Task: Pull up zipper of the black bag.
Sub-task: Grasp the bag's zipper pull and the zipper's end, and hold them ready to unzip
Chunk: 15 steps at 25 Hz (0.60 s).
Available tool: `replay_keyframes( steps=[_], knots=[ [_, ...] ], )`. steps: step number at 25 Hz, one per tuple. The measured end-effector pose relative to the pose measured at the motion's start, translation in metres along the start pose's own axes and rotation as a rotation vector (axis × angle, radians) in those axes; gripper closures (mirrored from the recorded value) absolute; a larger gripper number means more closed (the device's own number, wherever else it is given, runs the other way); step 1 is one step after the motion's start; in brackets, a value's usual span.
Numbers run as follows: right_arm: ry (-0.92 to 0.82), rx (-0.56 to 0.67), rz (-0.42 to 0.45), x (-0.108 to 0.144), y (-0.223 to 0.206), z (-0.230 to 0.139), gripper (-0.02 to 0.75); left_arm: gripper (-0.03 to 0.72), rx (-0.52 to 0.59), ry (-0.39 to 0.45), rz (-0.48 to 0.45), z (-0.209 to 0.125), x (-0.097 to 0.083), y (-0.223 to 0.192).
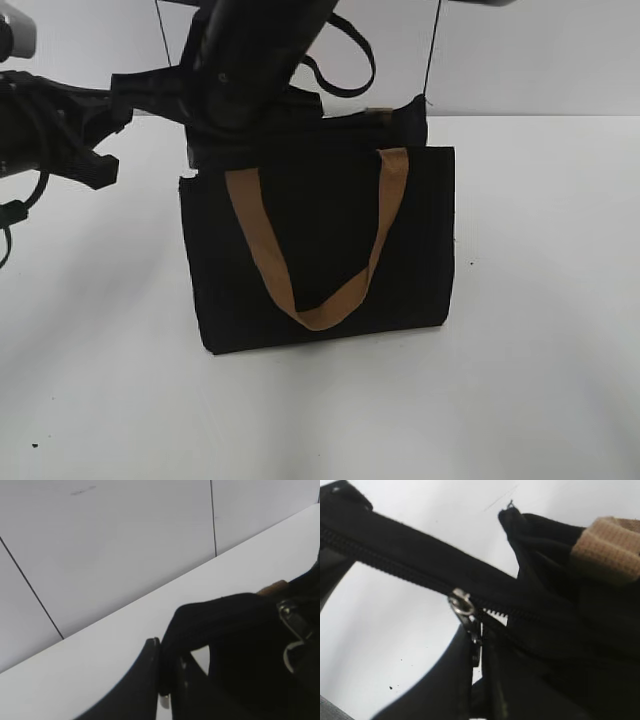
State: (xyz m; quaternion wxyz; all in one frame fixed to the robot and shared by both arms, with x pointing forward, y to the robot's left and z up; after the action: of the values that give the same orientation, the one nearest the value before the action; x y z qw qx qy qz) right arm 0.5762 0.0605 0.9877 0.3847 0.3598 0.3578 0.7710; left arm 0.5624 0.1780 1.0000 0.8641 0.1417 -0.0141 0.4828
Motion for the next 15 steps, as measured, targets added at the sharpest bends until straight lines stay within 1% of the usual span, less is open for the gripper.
replay_keyframes(
  steps=[4, 6, 10, 13, 15],
  knots=[
    [0.052, 0.019, 0.008, 0.002, 0.012, -0.002, 0.748, 0.659, 0.057, -0.003, 0.012, -0.009, 0.002, 0.0],
    [0.093, 0.038, 0.033, 0.005, 0.017, -0.004, 0.748, 0.659, 0.096, 0.011, 0.02, -0.013, 0.002, 0.001],
    [0.136, 0.071, 0.141, 0.006, 0.021, -0.004, 0.748, 0.659, 0.151, 0.044, 0.05, -0.016, 0.005, 0.008],
    [0.131, 0.072, 0.231, -0.001, 0.026, 0.002, 0.748, 0.659, 0.167, 0.041, 0.068, -0.012, 0.006, 0.015],
    [0.098, 0.074, 0.279, -0.008, 0.03, 0.007, 0.748, 0.659, 0.174, 0.038, 0.071, -0.011, 0.005, 0.018]
  ],
)
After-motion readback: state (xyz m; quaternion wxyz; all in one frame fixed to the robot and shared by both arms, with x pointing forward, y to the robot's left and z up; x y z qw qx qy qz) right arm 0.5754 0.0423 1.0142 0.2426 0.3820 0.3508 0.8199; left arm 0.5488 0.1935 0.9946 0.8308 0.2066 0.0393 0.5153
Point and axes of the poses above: a point on each arm's last joint axis where the gripper is mounted, y pointing back along that axis away from the gripper, x along the wrist's bending axis when the last joint is at zero, z = x × y, the point moved 6 cm from there along -y, pointing out along that axis toward the gripper, and after that the axes turned 5 degrees about y, right-handed, at the moved point
